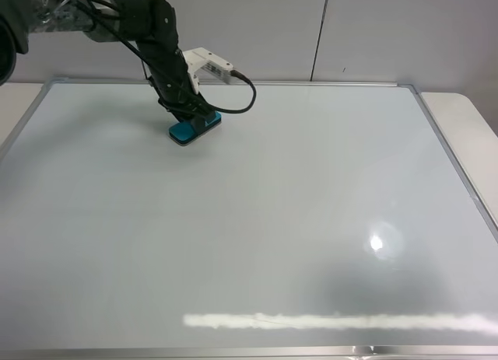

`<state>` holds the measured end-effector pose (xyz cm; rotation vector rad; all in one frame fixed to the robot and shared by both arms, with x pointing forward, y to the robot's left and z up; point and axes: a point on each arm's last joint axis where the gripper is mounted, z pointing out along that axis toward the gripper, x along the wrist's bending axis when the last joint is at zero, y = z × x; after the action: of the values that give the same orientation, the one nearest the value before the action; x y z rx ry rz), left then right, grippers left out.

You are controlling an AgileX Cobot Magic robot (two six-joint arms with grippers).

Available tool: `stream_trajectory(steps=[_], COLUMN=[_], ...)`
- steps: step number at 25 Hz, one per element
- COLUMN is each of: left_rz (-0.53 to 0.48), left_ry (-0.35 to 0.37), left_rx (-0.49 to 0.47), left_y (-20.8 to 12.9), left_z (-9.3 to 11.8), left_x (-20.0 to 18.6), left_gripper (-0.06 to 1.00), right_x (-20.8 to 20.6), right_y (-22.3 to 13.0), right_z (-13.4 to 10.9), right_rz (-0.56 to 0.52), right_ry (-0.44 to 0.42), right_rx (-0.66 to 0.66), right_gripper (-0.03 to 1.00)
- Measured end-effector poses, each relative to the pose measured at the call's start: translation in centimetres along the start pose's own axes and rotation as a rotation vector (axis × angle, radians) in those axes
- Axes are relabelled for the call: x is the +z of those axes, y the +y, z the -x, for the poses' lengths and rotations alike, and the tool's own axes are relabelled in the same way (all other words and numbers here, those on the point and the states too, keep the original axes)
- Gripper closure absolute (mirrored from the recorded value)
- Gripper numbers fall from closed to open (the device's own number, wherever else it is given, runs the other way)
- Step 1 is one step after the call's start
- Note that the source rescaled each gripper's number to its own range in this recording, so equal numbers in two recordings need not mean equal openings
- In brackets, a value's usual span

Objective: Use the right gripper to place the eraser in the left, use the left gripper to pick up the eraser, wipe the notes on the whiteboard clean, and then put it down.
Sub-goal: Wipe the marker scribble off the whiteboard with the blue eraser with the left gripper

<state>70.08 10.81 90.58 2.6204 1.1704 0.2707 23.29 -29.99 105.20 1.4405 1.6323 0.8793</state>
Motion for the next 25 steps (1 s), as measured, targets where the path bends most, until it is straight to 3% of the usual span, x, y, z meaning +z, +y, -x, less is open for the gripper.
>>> stream_trajectory(steps=[4, 12, 17, 19, 20, 25], left_rz=[-0.002, 0.007, 0.021, 0.025, 0.026, 0.023], left_ry=[-0.017, -0.042, -0.001, 0.008, 0.021, 0.023], left_rx=[0.040, -0.026, -0.120, -0.135, -0.166, -0.186], left_y=[0.6, 0.1, -1.6, -1.8, -2.5, -3.0], left_z=[2.2, 0.7, -4.4, -5.2, -6.7, -7.6], left_x=[0.4, 0.5, 0.2, 0.1, -0.1, -0.2], left_gripper=[0.93, 0.93, 0.93, 0.93, 0.93, 0.93], right_x=[0.0, 0.0, 0.0, 0.0, 0.0, 0.0], right_y=[0.0, 0.0, 0.0, 0.0, 0.0, 0.0], right_z=[0.0, 0.0, 0.0, 0.0, 0.0, 0.0], right_rz=[0.000, 0.000, 0.000, 0.000, 0.000, 0.000], right_ry=[0.000, 0.000, 0.000, 0.000, 0.000, 0.000], right_rx=[0.000, 0.000, 0.000, 0.000, 0.000, 0.000], right_gripper=[-0.03, -0.03, -0.03, -0.03, -0.03, -0.03])
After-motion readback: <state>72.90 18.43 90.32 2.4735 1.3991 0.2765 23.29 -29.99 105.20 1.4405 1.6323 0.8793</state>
